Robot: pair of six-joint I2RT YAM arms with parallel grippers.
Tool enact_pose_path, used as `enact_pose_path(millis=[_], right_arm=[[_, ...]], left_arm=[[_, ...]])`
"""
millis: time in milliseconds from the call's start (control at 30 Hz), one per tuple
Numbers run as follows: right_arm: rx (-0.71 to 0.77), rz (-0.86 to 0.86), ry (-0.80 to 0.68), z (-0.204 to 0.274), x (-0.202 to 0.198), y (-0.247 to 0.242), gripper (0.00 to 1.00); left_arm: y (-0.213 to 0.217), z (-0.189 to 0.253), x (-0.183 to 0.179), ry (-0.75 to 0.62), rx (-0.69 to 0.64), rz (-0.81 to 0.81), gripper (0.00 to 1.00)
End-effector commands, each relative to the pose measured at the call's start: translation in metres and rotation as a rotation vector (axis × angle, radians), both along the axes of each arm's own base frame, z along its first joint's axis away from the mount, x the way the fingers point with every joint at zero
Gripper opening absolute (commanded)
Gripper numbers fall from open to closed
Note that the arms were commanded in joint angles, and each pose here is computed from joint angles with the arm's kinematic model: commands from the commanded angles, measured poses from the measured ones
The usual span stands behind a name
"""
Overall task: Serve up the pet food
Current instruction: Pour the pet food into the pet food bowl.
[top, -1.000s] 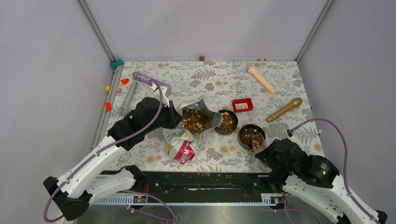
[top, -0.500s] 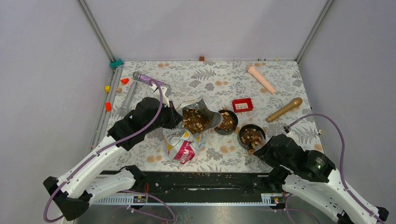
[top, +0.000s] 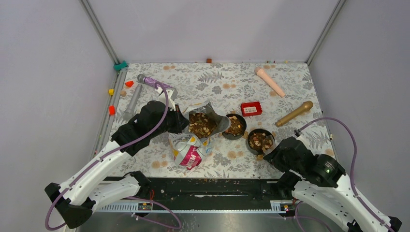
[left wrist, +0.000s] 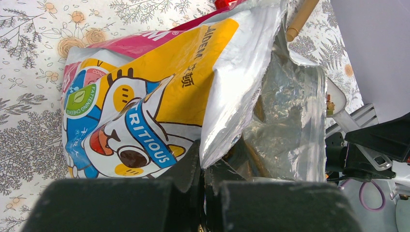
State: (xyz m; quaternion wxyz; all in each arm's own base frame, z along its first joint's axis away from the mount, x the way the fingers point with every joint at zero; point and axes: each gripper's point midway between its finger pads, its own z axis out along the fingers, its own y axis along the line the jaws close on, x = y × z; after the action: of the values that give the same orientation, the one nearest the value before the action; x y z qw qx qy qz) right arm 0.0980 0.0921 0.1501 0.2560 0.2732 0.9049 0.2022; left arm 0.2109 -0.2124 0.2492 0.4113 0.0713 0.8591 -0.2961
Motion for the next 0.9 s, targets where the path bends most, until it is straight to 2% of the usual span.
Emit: enact_pose_path(millis=[0, 533, 867], right_arm=[[-0.027, 0.003, -0.027, 0.011, 0.010, 0.000, 0.00], [-0.029, 0.036, 0.059, 0.005, 0.020, 0.010, 0.00], [-0.091, 0.076, 0.091, 0.007, 0.022, 0.007, 0.00]], left_arm=[[-0.013, 0.021, -0.004, -0.026, -0.073, -0.049, 0.00], [-0.012, 0.023, -0.004, -0.034, -0.076, -0.048, 0.00], [-0.012, 0.024, -0.004, -0.035, -0.077, -0.047, 0.00]])
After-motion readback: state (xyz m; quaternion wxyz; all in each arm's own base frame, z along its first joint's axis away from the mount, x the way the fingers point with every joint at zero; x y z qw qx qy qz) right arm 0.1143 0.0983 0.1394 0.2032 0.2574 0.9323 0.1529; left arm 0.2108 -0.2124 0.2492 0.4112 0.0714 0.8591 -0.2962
